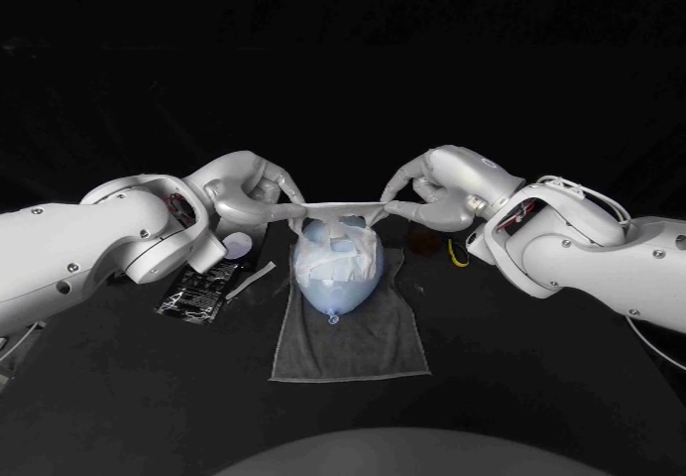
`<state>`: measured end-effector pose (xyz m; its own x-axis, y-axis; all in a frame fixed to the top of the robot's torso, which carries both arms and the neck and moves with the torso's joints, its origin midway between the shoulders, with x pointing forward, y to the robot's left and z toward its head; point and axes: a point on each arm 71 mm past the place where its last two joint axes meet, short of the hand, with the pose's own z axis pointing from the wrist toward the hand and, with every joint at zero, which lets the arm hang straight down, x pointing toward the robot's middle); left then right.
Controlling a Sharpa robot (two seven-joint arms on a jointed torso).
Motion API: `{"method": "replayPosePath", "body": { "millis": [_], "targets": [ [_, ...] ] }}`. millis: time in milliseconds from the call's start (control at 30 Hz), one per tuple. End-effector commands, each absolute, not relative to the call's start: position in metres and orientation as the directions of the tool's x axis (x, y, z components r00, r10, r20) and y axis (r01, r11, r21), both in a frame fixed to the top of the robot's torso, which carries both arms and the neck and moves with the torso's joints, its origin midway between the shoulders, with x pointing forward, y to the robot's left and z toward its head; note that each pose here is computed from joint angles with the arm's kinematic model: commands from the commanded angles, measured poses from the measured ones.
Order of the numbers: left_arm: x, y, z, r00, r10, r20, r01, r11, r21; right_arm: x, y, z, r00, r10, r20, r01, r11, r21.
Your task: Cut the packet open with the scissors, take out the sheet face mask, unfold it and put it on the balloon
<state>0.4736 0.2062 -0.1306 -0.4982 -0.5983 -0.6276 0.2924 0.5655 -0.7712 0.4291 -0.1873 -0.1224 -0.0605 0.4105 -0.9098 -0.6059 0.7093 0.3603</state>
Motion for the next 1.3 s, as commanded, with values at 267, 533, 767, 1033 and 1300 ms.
{"method": "replayPosePath", "body": {
  "millis": [267,533,767,1033,1300],
  "targets": [
    [0.477,0.212,-0.13,-0.515,-0.596,-0.616,0.274,0.566,-0.777,0.434,-0.195,-0.122,-0.03,0.364,-0.931,-0.577,0.754,0.314],
    [0.48,0.217,-0.13,-0.511,-0.598,-0.618,0.265,0.574,-0.775,0.436,-0.198,-0.115,0.006,0.362,-0.932,-0.574,0.765,0.293],
    [0.481,0.22,-0.131,-0.512,-0.596,-0.618,0.26,0.578,-0.773,0.436,-0.2,-0.111,0.009,0.372,-0.928,-0.57,0.765,0.301],
    [0.481,0.22,-0.131,-0.519,-0.592,-0.617,0.259,0.579,-0.773,0.436,-0.2,-0.106,0.011,0.376,-0.927,-0.57,0.763,0.303],
    [0.482,0.221,-0.131,-0.513,-0.595,-0.618,0.26,0.578,-0.773,0.437,-0.202,-0.103,0.005,0.361,-0.932,-0.567,0.769,0.295]
  ]
}}
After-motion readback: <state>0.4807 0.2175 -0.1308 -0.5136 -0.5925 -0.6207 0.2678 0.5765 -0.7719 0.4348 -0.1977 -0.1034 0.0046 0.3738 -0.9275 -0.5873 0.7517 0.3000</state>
